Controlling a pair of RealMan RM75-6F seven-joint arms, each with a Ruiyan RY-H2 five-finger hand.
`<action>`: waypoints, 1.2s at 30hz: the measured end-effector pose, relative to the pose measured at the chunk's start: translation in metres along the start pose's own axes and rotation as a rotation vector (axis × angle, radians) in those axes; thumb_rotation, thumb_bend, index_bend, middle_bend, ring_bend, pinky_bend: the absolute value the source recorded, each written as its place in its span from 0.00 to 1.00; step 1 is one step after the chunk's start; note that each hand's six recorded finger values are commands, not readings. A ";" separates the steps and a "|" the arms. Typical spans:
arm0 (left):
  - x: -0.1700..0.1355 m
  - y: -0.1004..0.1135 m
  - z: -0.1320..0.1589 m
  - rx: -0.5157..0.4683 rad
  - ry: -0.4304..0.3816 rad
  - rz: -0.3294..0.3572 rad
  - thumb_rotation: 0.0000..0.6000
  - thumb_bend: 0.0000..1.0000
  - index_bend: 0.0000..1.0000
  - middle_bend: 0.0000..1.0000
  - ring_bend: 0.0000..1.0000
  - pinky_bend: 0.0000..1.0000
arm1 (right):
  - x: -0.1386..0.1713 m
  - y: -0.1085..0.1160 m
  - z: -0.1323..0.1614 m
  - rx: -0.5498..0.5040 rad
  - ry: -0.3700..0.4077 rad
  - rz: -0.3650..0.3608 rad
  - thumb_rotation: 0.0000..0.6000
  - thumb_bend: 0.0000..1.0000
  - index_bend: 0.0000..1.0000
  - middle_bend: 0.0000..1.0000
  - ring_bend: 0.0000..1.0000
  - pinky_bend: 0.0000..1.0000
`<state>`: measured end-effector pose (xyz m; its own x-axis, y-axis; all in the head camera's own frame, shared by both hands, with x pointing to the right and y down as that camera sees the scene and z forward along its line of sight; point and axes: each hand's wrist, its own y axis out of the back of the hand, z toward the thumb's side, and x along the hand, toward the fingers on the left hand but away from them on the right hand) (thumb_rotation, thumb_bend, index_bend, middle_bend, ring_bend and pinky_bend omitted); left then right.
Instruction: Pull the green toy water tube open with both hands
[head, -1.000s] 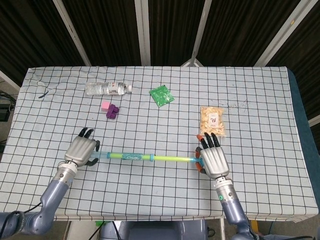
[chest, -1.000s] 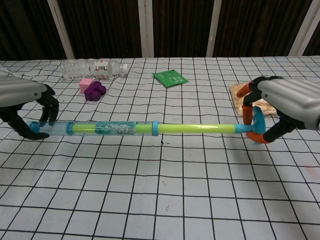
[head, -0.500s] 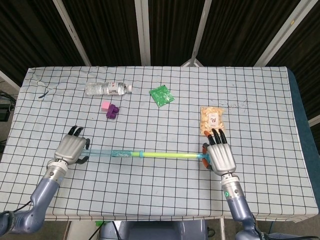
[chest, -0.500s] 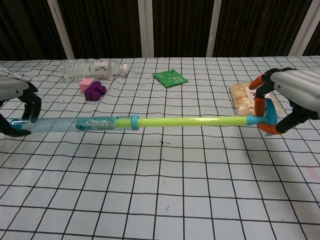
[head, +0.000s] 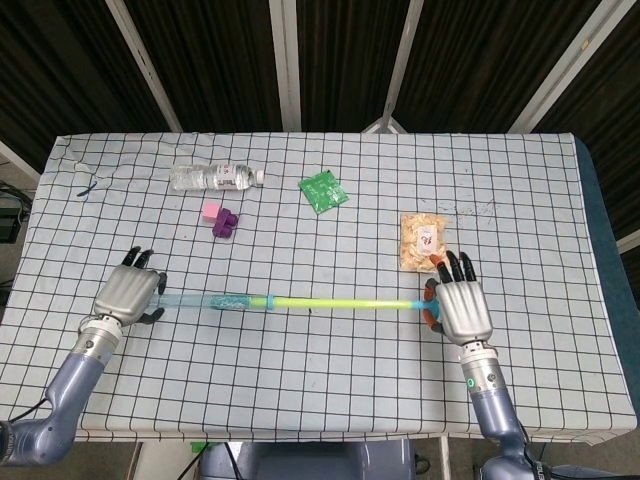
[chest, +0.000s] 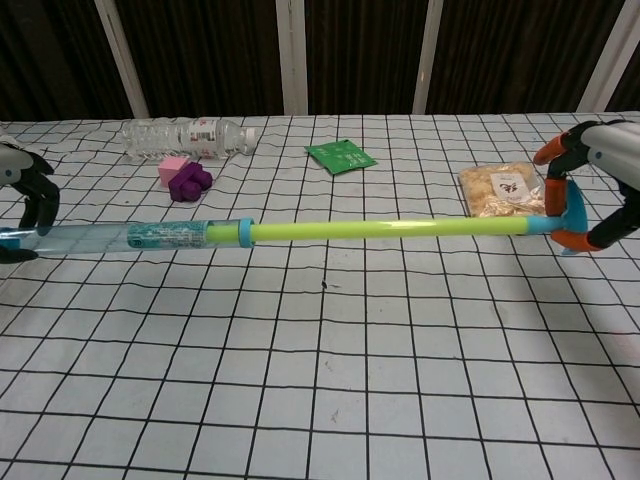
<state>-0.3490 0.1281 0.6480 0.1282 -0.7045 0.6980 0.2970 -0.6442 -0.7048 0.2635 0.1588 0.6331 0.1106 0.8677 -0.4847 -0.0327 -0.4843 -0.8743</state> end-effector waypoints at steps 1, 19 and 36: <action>0.000 0.000 -0.002 0.004 0.002 0.000 1.00 0.50 0.55 0.56 0.08 0.04 | 0.000 0.000 -0.001 0.000 -0.002 0.000 1.00 0.39 0.64 0.19 0.00 0.00; -0.001 0.000 -0.010 0.030 0.008 0.004 1.00 0.50 0.55 0.56 0.08 0.04 | -0.002 0.001 -0.018 0.002 -0.036 0.005 1.00 0.39 0.64 0.19 0.00 0.00; -0.002 -0.001 -0.004 -0.001 -0.031 0.006 1.00 0.12 0.14 0.10 0.02 0.00 | 0.003 -0.007 -0.024 0.068 -0.034 0.075 1.00 0.39 0.00 0.00 0.00 0.00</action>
<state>-0.3537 0.1294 0.6467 0.1595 -0.6986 0.6975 0.2952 -0.6404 -0.7090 0.2881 0.1623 0.6383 0.0713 0.8334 -0.5481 -0.1067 -0.5400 -0.8349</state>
